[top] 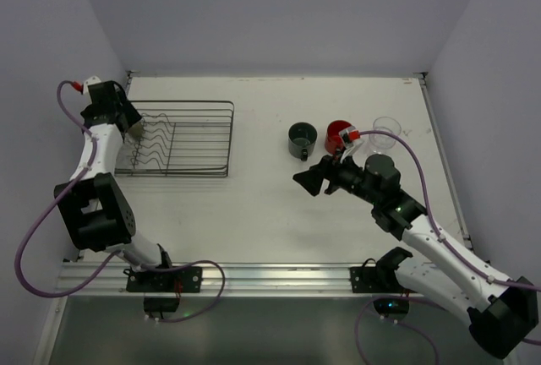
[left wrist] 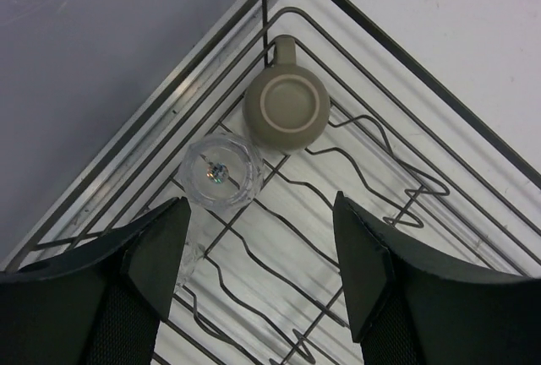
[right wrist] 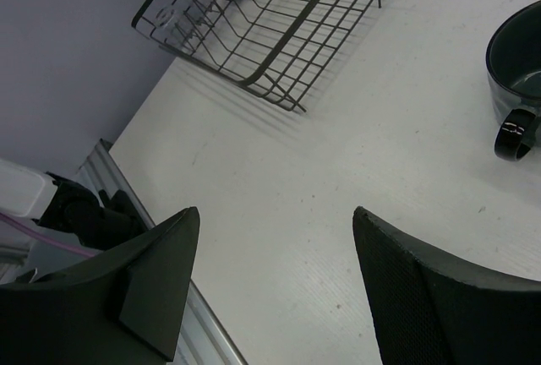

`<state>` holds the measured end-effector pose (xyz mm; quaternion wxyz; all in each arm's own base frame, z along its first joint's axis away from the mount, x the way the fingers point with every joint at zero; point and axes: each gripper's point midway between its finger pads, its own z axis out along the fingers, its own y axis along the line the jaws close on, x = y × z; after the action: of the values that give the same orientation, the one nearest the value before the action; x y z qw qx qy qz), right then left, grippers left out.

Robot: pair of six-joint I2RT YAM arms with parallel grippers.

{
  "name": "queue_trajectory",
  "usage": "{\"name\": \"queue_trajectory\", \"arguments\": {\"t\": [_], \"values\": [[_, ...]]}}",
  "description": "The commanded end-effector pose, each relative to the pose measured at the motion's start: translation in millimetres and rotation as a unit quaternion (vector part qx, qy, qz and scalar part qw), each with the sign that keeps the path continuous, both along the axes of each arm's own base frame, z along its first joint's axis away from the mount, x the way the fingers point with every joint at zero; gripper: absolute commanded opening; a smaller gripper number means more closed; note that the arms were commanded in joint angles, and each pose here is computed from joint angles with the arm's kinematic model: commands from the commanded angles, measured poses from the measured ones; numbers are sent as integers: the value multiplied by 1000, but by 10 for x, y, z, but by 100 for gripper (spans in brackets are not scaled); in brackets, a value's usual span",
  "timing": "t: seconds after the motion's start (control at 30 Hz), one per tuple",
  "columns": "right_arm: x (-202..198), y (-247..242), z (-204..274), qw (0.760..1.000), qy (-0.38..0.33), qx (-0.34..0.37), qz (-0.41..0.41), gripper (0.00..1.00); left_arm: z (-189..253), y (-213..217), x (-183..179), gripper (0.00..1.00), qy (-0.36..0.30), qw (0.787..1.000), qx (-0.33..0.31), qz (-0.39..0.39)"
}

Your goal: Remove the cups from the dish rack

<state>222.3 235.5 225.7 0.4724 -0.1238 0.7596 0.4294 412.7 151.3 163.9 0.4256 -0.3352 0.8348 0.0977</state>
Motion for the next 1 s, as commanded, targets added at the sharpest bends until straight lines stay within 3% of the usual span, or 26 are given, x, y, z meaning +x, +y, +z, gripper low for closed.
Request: {"name": "queue_trajectory", "arguments": {"t": [0.0,0.37,0.97], "values": [[-18,75,112,1000,-12,16,16,75,35,130,88,74,-26,1000,4,-1],[0,118,50,1000,-4,9,21,75,-280,273,115,71,1,1000,-5,10],[6,179,-12,1000,3,2,29,75,-430,414,107,67,6,1000,-6,27]]}}
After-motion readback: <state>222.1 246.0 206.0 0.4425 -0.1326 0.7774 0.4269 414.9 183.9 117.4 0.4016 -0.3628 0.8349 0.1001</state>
